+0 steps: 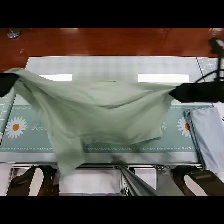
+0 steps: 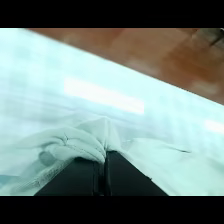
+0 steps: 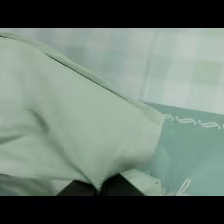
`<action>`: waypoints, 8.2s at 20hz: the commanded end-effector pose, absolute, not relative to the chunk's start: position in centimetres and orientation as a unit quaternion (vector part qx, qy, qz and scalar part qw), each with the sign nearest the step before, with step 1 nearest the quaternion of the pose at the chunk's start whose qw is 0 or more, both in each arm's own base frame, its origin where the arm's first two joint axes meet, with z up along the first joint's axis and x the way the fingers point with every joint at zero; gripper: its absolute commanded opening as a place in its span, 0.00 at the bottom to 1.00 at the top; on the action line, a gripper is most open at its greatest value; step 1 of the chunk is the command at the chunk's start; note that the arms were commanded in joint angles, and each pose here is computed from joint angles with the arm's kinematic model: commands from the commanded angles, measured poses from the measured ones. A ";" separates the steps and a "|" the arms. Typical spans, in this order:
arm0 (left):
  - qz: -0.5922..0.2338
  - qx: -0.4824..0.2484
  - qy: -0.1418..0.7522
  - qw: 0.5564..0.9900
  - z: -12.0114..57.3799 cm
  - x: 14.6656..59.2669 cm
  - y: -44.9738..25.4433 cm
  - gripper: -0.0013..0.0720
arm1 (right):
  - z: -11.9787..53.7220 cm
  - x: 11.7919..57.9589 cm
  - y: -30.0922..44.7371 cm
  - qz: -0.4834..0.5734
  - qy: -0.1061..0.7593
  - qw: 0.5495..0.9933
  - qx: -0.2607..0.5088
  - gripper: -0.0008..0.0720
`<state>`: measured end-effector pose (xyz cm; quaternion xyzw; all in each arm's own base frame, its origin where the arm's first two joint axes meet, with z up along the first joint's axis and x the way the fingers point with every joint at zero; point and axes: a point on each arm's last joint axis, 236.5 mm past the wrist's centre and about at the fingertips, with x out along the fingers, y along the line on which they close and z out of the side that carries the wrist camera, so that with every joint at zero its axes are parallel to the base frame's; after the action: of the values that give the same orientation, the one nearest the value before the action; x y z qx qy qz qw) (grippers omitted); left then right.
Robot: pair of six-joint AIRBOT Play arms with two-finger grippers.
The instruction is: Fold the shirts.
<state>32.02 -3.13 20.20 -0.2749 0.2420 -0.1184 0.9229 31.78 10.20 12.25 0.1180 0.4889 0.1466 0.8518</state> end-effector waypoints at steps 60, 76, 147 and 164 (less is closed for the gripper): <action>-0.139 -0.429 0.562 0.693 -7.6 28.1 -5.3 0.05 | -10.5 30.0 5.4 0.039 0.647 0.655 0.390 0.84; -0.197 -0.191 0.062 0.960 39.1 36.5 -1.2 0.05 | 33.2 41.1 4.2 0.148 0.271 0.944 0.114 0.06; -0.017 -0.298 0.695 0.654 -4.3 27.6 3.7 0.97 | 0.2 40.4 -4.9 0.022 0.619 0.743 0.254 0.86; -0.060 -0.408 0.661 0.627 -11.3 19.6 -9.1 0.96 | -5.1 31.7 3.4 0.072 0.570 0.700 0.425 0.86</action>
<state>18.77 -8.14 -9.98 -0.4324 0.6725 -0.0638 0.5972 32.08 4.18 -5.22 0.3918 0.5719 0.0898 0.7150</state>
